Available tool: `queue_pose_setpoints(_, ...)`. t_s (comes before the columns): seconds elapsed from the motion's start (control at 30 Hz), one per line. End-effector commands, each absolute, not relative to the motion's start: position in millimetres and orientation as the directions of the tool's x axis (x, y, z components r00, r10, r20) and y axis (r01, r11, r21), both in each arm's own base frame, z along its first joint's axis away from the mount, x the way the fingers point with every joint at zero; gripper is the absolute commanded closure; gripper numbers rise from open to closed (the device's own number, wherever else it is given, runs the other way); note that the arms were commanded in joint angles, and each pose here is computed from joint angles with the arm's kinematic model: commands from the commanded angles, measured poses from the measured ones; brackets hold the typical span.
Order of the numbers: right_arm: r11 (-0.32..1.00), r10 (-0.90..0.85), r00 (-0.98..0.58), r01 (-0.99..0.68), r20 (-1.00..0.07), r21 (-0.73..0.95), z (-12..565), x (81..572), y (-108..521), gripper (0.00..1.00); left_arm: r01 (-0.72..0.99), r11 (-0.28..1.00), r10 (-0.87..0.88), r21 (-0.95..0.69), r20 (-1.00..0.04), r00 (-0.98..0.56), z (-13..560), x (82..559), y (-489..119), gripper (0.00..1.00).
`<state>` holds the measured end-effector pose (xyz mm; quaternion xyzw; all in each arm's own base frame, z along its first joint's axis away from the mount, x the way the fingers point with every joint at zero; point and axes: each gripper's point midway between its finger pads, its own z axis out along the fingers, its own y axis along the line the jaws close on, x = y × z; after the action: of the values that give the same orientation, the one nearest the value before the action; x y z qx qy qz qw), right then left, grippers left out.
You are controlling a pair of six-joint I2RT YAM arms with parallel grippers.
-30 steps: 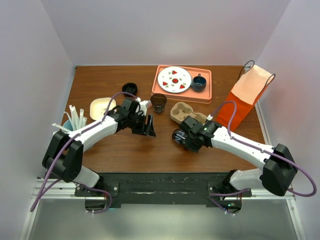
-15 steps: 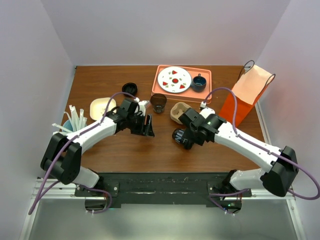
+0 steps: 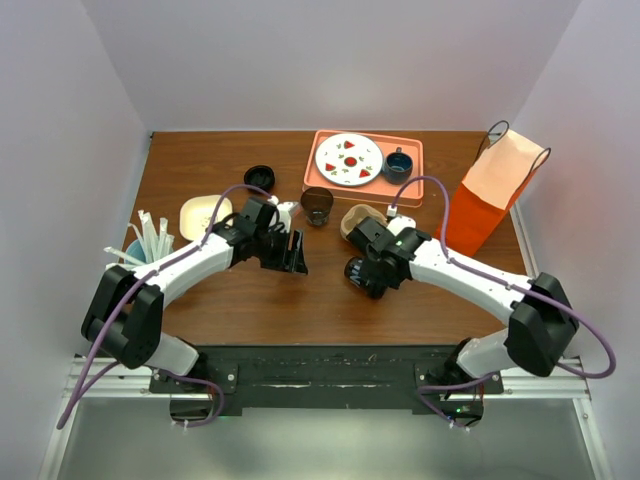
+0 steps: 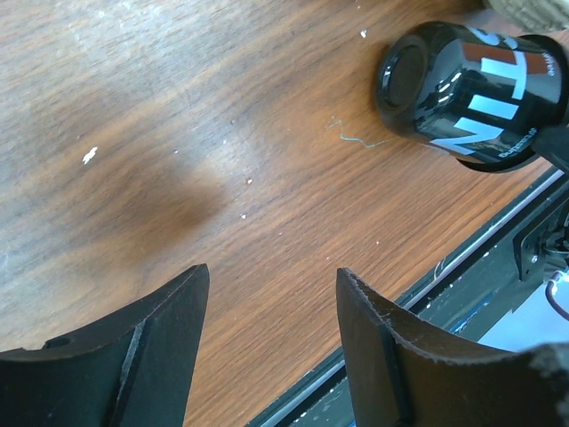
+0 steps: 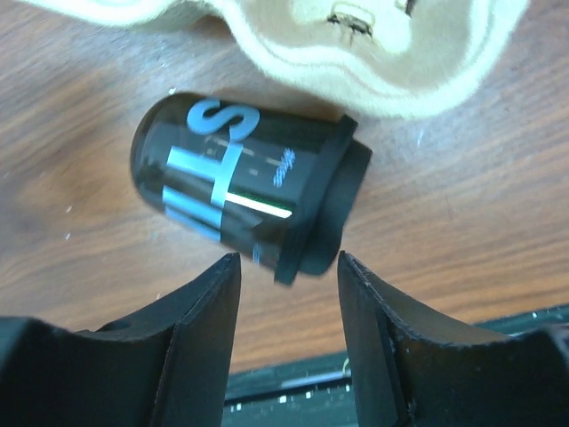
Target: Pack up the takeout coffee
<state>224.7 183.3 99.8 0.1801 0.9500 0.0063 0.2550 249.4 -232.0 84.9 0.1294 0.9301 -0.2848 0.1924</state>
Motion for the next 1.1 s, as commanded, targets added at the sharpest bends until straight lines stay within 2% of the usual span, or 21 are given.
queue_pose_setpoints(0.0, 0.938, 0.333, -0.783, 0.331, -0.525, 0.102, 91.0, 239.2, 184.6, 0.53, 0.382, 0.806, 0.152, -0.453, -0.464, -0.873, 95.0, 254.7, -232.6, 0.36)
queue_pose_setpoints(0.33, 0.939, 0.326, -0.773, 0.334, -0.544, 0.089, 89.8, 238.4, 177.6, 0.73, 0.384, 0.808, 0.157, -0.446, -0.466, -0.871, 98.8, 249.8, -228.0, 0.37)
queue_pose_setpoints(0.47, 0.948, 0.286, -0.776, 0.315, -0.563, 0.047, 104.4, 236.7, 168.4, 0.75, 0.388, 0.806, 0.157, -0.447, -0.471, -0.868, 101.0, 248.9, -228.1, 0.37)
queue_pose_setpoints(0.67, 0.959, 0.148, -0.806, 0.258, -0.573, -0.115, 144.0, 226.7, 138.5, 0.77, 0.385, 0.803, 0.137, -0.455, -0.487, -0.862, 101.9, 247.8, -227.8, 0.37)
queue_pose_setpoints(0.8, 0.921, 0.044, -0.865, 0.229, -0.500, -0.315, 165.0, 202.1, 101.0, 0.78, 0.379, 0.798, 0.119, -0.469, -0.494, -0.861, 101.1, 245.2, -227.9, 0.37)
queue_pose_setpoints(0.87, 0.911, -0.002, -0.881, 0.194, -0.473, -0.364, 175.7, 196.7, 92.2, 0.78, 0.379, 0.794, 0.104, -0.476, -0.507, -0.856, 103.7, 246.1, -228.9, 0.37)
queue_pose_setpoints(0.9, 0.919, -0.045, -0.891, 0.140, -0.451, -0.368, 178.4, 192.7, 90.9, 0.79, 0.376, 0.794, 0.102, -0.477, -0.506, -0.857, 102.1, 245.0, -228.4, 0.37)
queue_pose_setpoints(1.07, 0.933, -0.038, -0.927, 0.101, -0.373, -0.346, 167.9, 177.8, 90.9, 0.79, 0.381, 0.791, 0.085, -0.479, -0.530, -0.843, 107.9, 248.3, -229.2, 0.37)
